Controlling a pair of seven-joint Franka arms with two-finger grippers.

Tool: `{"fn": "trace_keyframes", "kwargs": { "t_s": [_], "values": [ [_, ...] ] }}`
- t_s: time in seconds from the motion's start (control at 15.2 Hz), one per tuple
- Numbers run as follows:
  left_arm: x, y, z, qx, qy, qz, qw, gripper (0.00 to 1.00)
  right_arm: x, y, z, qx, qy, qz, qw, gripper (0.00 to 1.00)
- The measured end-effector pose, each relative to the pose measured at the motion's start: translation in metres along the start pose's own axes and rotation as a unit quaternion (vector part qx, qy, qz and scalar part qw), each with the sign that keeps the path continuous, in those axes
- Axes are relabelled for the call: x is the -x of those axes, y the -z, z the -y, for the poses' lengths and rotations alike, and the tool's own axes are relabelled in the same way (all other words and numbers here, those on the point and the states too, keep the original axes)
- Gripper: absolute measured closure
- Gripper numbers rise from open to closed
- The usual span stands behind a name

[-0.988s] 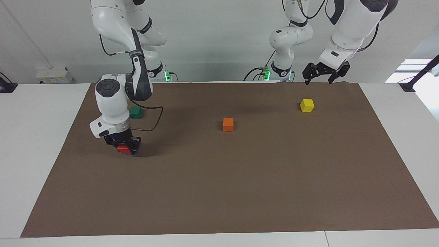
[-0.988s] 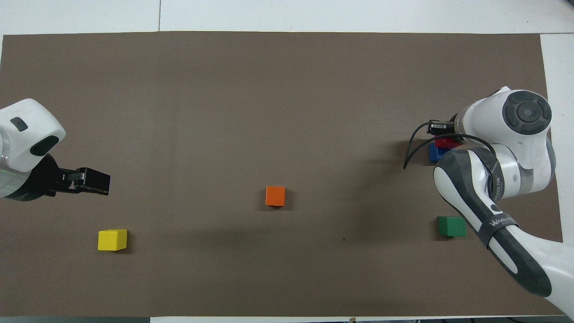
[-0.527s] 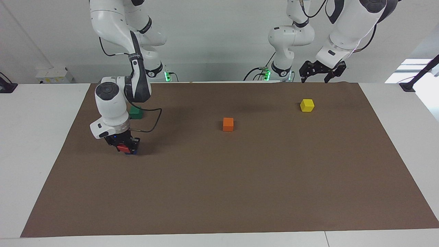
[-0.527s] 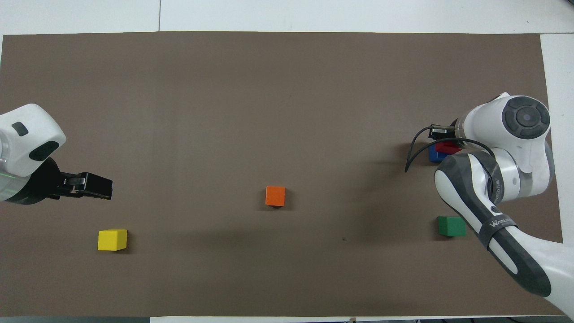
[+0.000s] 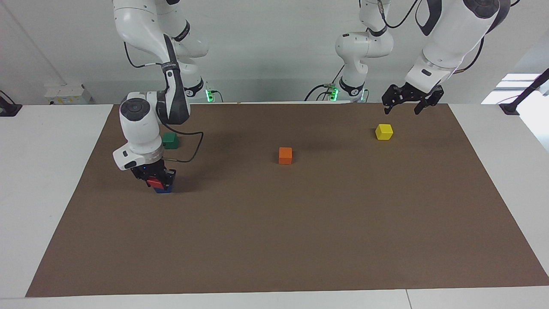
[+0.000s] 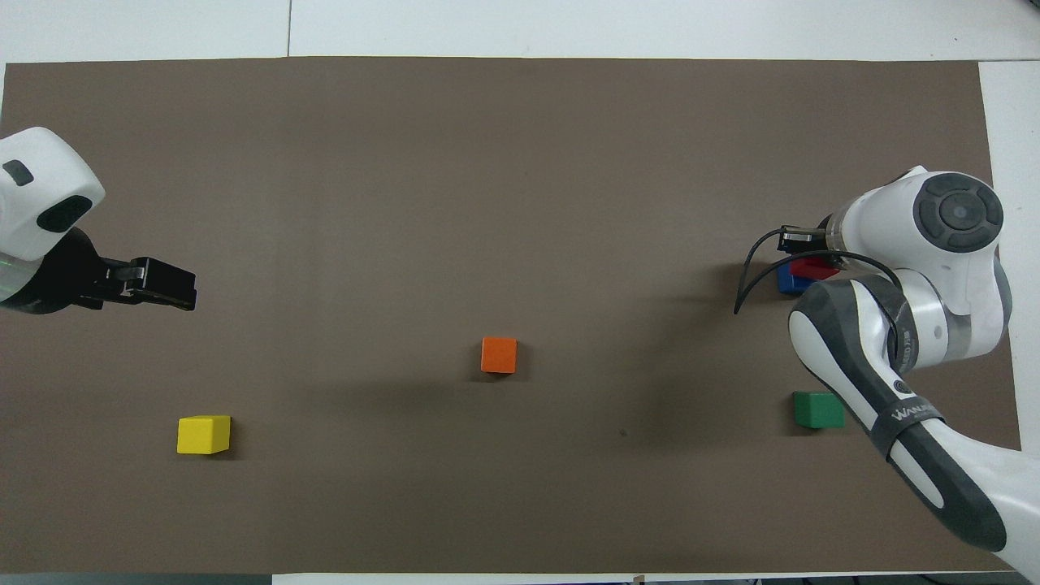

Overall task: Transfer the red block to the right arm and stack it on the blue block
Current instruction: 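Lower the red cube onto the blue cube with the right gripper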

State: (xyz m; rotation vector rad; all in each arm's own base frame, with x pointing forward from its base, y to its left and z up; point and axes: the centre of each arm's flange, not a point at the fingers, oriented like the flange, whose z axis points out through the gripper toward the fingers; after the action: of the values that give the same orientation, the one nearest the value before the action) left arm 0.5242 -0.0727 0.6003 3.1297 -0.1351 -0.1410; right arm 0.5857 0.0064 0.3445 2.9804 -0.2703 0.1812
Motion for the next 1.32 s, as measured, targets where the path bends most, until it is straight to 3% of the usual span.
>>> {"fn": "trace_keyframes", "kwargs": {
  "t_s": [0.2, 0.66, 0.99, 1.32],
  "values": [
    [-0.003, -0.001, 0.004, -0.017, -0.003, -0.004, 1.0, 0.0, 0.001, -0.001, 0.0, 0.001, 0.013, 0.0, 1.0, 0.43],
    [-0.009, -0.005, 0.022, -0.016, 0.014, -0.004, 1.0, 0.0, 0.003, -0.008, -0.001, -0.011, 0.046, -0.025, 0.999, 0.43],
    [-0.005, 0.0, -0.008, -0.04, -0.015, -0.005, 0.999, 0.0, 0.008, -0.013, 0.0, -0.016, 0.049, -0.034, 0.998, 0.43],
    [-0.004, 0.015, 0.001, -0.039, -0.007, -0.033, 0.999, 0.0, 0.016, -0.004, -0.002, -0.016, 0.061, -0.041, 0.997, 0.43]
  ]
}}
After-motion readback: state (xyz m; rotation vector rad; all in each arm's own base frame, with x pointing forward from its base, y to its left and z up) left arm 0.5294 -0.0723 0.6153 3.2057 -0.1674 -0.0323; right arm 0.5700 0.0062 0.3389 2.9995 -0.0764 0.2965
